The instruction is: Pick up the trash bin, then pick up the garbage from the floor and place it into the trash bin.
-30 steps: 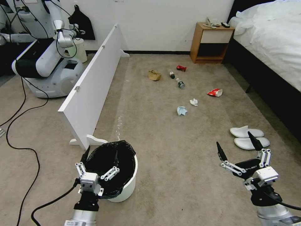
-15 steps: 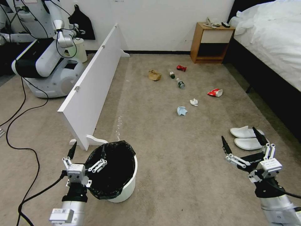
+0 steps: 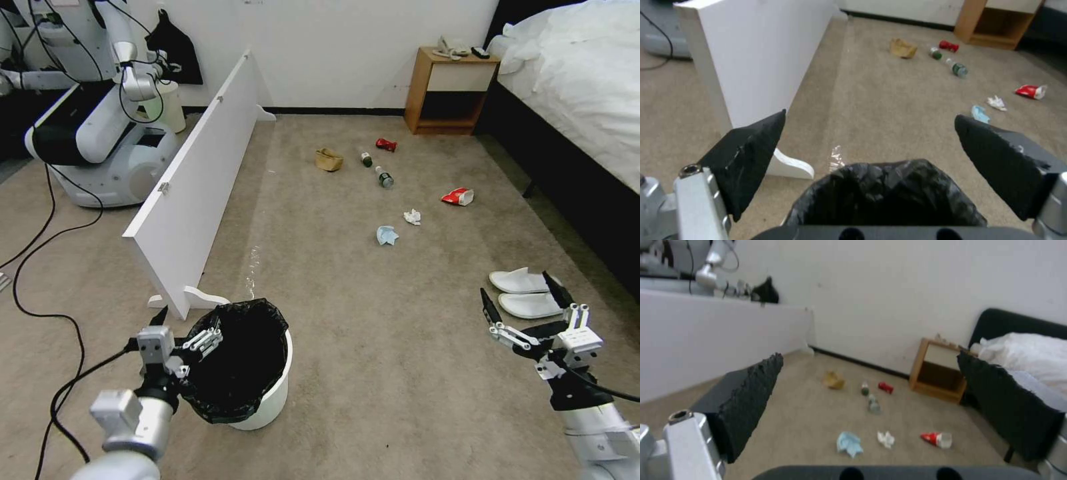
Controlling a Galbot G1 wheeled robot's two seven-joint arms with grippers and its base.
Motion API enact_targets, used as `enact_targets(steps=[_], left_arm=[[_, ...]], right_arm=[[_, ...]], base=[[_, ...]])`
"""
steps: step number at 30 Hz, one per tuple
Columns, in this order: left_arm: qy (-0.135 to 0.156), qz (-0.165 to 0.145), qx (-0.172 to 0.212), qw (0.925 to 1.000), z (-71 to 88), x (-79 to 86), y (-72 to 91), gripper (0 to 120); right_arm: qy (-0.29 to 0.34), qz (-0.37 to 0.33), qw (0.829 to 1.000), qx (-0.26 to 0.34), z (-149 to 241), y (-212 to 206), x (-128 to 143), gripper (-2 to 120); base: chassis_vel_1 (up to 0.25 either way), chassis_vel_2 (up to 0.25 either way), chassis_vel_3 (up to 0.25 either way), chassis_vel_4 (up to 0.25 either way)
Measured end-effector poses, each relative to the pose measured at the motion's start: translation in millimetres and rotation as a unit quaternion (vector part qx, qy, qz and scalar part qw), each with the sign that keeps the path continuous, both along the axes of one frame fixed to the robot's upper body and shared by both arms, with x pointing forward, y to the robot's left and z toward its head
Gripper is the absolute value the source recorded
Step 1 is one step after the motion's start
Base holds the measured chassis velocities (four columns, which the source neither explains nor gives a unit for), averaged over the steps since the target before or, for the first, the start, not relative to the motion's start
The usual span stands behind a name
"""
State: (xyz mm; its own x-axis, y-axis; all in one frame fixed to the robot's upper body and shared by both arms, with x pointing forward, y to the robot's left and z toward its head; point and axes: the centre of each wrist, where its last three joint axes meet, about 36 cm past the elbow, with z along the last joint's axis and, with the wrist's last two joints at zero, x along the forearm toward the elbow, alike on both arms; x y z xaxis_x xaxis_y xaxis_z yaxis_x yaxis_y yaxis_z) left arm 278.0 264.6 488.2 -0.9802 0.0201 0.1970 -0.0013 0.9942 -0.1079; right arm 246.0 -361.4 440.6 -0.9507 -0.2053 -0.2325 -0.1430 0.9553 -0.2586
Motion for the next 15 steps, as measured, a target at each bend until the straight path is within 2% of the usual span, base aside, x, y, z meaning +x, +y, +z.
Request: enact_targets(steps=[1,3,4,7,8,10,15], left_arm=[[0.000,0.000,0.000,1.0000,0.0,0.0,0.0,100],[0.032,-0.007,-0.002,0.9994,9.1,13.8,7.8,100],[0.032,-0.007,-0.002,0.9994,9.1,13.8,7.8,100],[0.080,-0.028,-0.004,0.9964,21.1,25.2,16.9,100],[0.080,-0.028,-0.004,0.9964,21.1,25.2,16.9,100],[0.116,-0.034,-0.016,0.9925,27.9,29.5,17.6,100],[0.144,-0.030,-0.019,0.9889,34.7,34.5,21.4,100]], right_arm=[[0.000,0.000,1.000,0.000,0,0,0,100],[0.012,-0.003,1.000,-0.007,-3,-1,-2,100],[0.012,-0.003,1.000,-0.007,-3,-1,-2,100],[0.024,-0.011,1.000,-0.011,-10,-1,-7,100],[0.024,-0.011,1.000,-0.011,-10,-1,-7,100],[0.025,-0.013,1.000,-0.012,-14,-1,-8,100],[0.022,-0.009,1.000,-0.008,-24,-2,-6,100]], base=[[0.000,0.000,0.000,0.000],[0.000,0.000,0.000,0.000],[0.000,0.000,0.000,0.000],[0.000,0.000,0.000,0.000],[0.000,0.000,0.000,0.000],[0.000,0.000,0.000,0.000],[0.000,0.000,0.000,0.000]])
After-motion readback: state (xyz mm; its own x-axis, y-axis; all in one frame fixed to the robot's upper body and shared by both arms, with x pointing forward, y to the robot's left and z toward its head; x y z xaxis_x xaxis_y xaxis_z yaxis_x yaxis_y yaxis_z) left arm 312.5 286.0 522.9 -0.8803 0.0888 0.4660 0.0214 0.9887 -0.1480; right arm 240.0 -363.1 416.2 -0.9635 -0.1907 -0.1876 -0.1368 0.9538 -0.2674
